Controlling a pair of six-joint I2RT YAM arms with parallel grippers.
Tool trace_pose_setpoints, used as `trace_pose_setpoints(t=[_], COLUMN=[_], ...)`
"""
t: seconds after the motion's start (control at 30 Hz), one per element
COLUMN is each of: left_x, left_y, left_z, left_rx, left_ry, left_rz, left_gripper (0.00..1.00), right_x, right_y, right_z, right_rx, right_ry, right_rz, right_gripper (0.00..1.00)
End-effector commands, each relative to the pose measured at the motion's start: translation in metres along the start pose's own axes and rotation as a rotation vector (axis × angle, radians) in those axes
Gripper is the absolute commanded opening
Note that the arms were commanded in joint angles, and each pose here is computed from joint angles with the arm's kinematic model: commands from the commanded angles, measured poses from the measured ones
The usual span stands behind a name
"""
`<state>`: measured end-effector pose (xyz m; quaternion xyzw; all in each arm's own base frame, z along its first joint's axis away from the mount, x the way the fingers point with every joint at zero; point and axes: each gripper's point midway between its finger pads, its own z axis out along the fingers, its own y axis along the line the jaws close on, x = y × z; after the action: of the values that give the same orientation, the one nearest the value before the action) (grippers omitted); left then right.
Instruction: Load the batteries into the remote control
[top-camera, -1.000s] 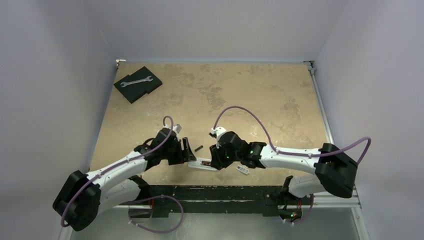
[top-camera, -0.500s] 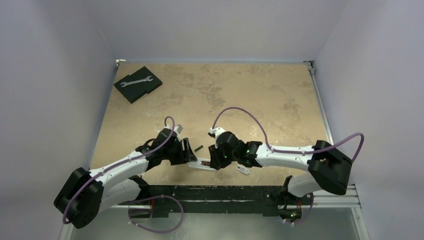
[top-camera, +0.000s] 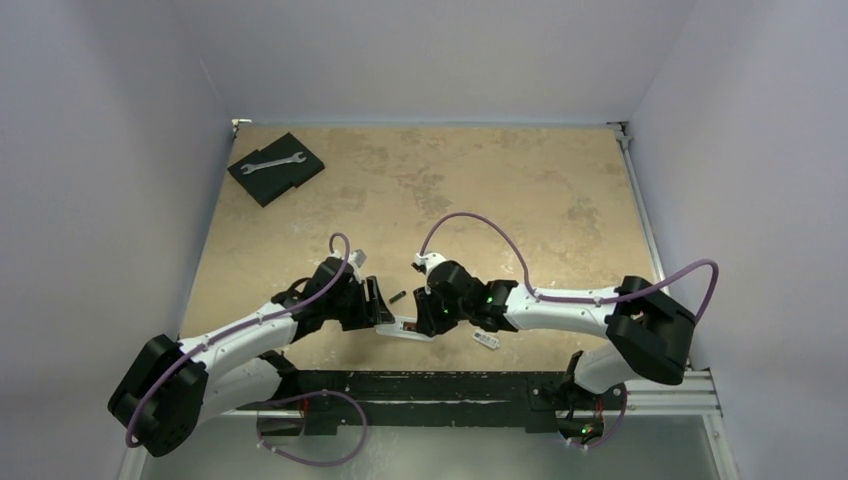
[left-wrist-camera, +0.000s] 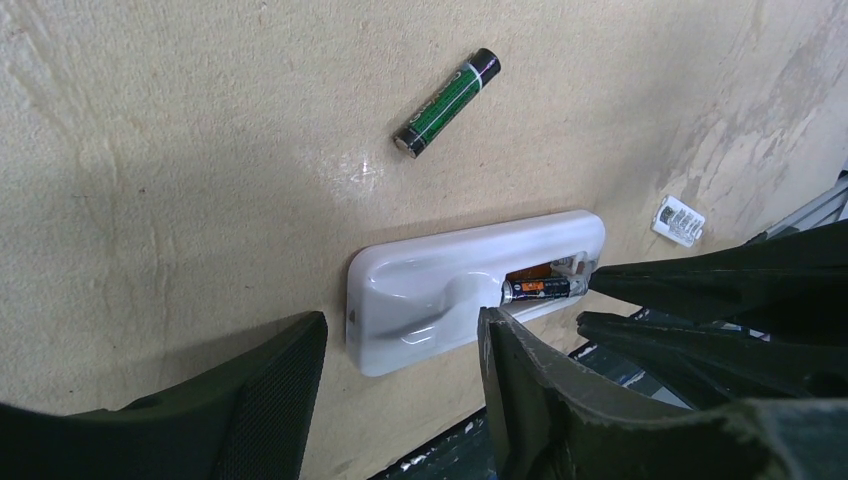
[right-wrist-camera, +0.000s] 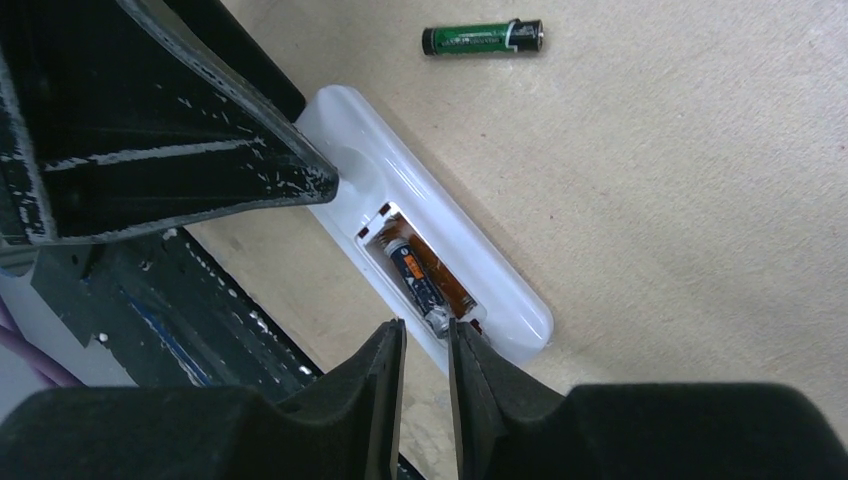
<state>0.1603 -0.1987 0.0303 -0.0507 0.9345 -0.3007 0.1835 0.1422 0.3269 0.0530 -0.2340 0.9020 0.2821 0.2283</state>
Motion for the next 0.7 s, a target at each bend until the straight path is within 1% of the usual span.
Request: trace_pose_setpoints(t=[0.0, 0.17, 0.67], left_x=[0.002, 0.003, 0.002], left_y=[-0.001, -0.001, -0.002], left_z=[0.003, 0.004, 0.005], left_rx=[0.017, 0.016, 0.019], left_ry=[0.002, 0.006, 0.005], left_rz=[0.014, 0.013, 0.016], left_gripper=[0.56, 0.56, 0.56], right_x=[-0.016, -0.014, -0.011], right_y=[0.011, 0.01, 0.012], right_z=[0.0, 0.001, 0.01], right_rx=[-0.03, -0.026, -0.036], right_ry=[-0.031, -0.026, 0.011], right_rz=[0.008, 0.006, -0.022], right_gripper=[0.29, 0.28, 0.18])
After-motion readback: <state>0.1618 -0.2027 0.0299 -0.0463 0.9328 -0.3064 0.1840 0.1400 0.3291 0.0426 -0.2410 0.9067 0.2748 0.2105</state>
